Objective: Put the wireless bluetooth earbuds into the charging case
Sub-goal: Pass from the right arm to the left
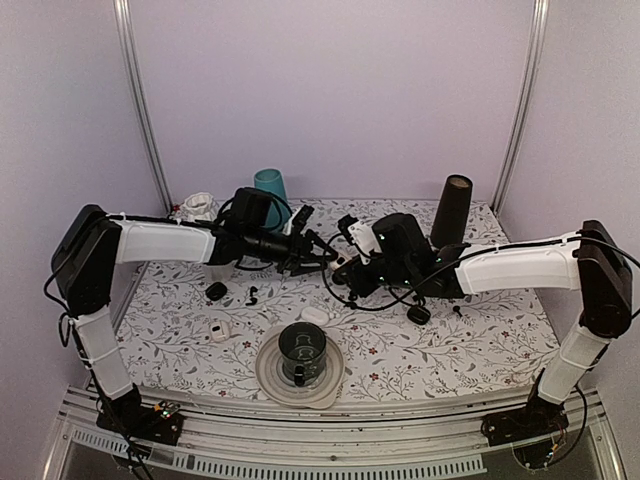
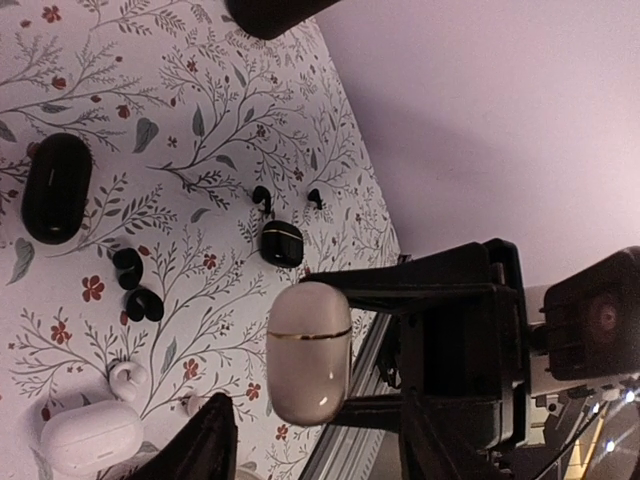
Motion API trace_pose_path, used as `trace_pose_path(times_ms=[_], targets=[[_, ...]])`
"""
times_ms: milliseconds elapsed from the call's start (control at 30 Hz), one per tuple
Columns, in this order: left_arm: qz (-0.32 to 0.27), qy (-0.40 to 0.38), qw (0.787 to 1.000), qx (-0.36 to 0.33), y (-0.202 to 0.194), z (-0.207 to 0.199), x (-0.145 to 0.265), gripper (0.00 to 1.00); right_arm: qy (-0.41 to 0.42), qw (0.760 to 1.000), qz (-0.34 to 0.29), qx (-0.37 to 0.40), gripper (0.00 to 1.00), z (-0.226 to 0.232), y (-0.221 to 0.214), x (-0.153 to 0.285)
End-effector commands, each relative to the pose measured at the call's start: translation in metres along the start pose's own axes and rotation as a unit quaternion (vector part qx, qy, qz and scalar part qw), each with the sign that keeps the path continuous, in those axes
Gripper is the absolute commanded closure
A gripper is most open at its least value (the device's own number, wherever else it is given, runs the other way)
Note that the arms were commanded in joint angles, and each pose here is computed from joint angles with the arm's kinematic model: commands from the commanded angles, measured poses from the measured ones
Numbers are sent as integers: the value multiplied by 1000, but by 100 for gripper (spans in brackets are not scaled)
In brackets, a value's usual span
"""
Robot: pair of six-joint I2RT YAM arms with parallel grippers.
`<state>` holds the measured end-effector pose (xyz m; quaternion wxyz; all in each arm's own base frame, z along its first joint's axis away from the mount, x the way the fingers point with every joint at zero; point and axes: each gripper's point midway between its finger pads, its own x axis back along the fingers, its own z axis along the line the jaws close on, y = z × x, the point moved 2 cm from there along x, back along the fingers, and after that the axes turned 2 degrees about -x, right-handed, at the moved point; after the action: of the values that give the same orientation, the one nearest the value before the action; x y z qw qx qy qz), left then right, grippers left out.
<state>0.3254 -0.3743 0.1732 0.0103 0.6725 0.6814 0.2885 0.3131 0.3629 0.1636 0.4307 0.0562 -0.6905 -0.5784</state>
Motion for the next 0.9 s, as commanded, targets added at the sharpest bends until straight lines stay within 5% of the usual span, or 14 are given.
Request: trace_pose_path(times_ms=[0,600,867], targets=[[0,-28,1000,-8,4,-11,-10,45,11,999,-45,-3,64,2,33,14],[6,-70,998,2,3,-21,-18,61,22,999,-46,1,64,8,35,15],[10,-83,997,1,1,-26,-18,86,18,999,-44,-1,62,6,36,16]])
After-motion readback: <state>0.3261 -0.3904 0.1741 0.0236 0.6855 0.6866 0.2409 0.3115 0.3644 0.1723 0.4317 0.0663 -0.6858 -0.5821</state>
